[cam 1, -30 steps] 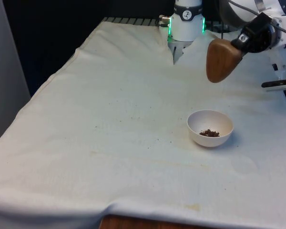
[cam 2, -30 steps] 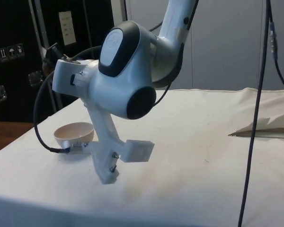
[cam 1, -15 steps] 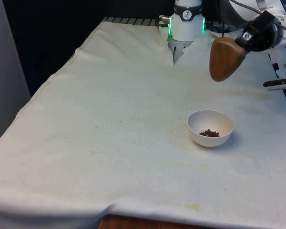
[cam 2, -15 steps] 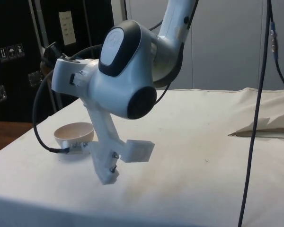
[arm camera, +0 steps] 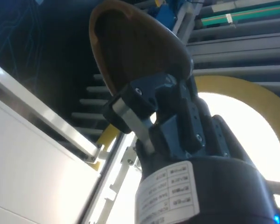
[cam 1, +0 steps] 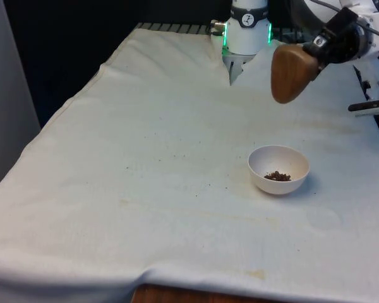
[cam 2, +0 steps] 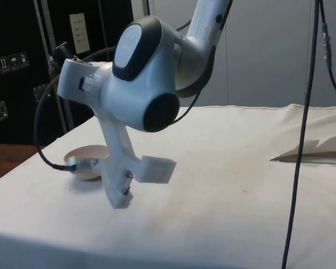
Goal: Pour the coffee beans from the cup into the bowl.
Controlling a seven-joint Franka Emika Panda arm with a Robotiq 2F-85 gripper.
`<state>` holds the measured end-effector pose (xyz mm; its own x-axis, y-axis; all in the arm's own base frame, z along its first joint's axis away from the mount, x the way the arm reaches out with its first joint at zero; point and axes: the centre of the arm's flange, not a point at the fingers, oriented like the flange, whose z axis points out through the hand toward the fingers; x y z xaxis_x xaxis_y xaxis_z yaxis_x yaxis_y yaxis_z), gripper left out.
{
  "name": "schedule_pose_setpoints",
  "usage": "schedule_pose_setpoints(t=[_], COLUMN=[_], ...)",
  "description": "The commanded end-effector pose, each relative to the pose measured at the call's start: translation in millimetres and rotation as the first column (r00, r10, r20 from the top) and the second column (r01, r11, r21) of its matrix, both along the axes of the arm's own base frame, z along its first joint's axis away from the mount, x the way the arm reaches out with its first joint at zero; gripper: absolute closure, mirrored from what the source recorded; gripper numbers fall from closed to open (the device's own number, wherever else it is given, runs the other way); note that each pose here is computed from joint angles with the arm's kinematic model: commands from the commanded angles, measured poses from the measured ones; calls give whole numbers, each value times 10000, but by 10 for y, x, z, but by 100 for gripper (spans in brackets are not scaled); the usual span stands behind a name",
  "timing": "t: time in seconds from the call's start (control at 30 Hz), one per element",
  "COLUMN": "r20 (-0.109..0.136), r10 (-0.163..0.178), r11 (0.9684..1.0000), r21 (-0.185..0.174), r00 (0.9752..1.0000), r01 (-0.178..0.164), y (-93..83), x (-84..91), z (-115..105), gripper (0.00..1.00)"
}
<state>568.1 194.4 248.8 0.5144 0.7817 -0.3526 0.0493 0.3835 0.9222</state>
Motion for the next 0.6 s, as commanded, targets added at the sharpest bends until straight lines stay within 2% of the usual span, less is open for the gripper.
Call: schedule_pose_setpoints(t=[0.0,0.2,0.23,0.27,0.53,0.57], r20=[-155,-178,-45,-190,-316,-167], r10=[23,-166,-207,-201,-463,-501], r11=[9999,9993,9995,9990,9962,9967], r21=[122,345,257,384,718,624], r00=[9999,9997,9998,9996,9984,9986], r01=[-21,172,209,208,485,511], y=[-32,-127,-121,-142,-272,-237], x=[-9,3,12,8,29,41], z=[32,132,122,148,253,236], gripper=[100,100,100,100,100,100])
